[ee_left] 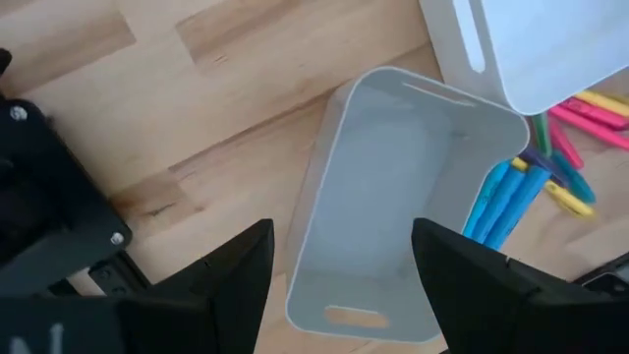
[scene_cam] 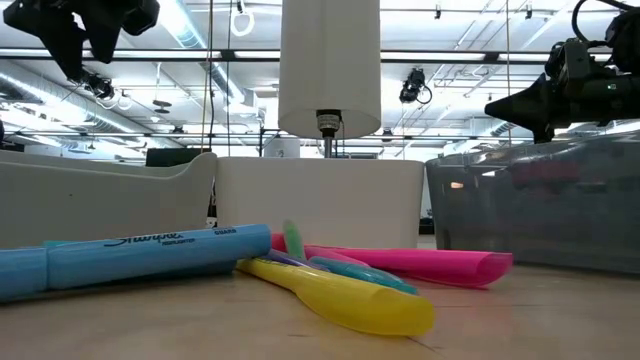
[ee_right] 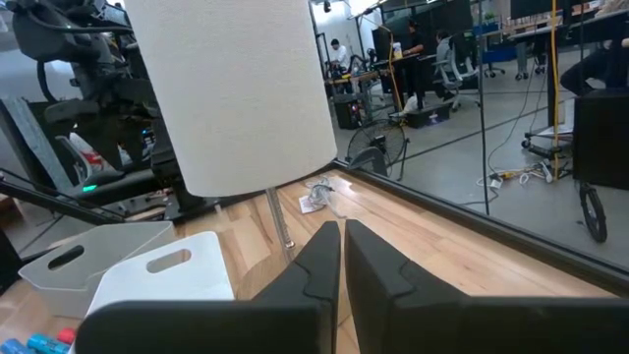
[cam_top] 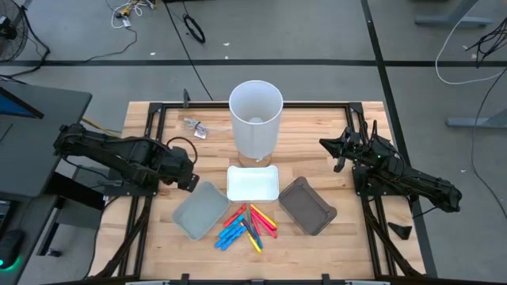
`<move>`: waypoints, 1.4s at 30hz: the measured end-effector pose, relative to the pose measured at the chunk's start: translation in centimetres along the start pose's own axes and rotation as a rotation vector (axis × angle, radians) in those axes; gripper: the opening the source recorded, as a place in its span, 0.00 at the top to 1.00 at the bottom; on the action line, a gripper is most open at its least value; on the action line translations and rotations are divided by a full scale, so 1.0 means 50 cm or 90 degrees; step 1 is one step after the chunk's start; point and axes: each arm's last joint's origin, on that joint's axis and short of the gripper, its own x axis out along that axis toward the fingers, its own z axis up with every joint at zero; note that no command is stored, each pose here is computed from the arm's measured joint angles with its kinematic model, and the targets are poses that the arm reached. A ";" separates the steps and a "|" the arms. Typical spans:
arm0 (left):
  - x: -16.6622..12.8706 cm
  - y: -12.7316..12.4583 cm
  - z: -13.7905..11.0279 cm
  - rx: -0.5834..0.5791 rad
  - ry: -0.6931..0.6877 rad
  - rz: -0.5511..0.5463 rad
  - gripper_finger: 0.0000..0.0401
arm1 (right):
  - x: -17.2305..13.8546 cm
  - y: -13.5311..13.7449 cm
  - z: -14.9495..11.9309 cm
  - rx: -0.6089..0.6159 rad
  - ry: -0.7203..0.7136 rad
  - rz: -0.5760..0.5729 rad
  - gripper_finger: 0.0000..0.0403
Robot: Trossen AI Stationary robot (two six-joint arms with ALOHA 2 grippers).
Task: Pick & Place Markers
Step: Put the bottom blue highlighter pen in the gray bin
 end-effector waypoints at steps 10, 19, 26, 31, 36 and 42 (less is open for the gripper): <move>0.027 -0.029 -0.020 0.009 0.053 0.015 0.38 | 0.000 0.000 0.000 0.000 0.000 0.000 0.94; 0.067 -0.077 -0.029 0.003 0.057 -0.012 0.38 | 0.000 0.000 0.000 0.000 0.000 0.000 0.94; 0.094 -0.110 -0.040 0.010 0.069 -0.040 0.38 | 0.000 0.000 0.000 0.000 0.000 0.000 0.94; 0.112 -0.130 -0.054 0.008 0.084 -0.052 0.38 | 0.000 0.000 0.000 0.000 0.000 0.000 0.94; 0.130 -0.153 -0.065 0.010 0.088 -0.082 0.38 | 0.000 0.000 0.000 0.000 0.000 0.000 0.94; 0.153 -0.176 -0.072 0.009 0.102 -0.105 0.38 | 0.000 0.000 0.000 0.000 0.000 0.000 0.94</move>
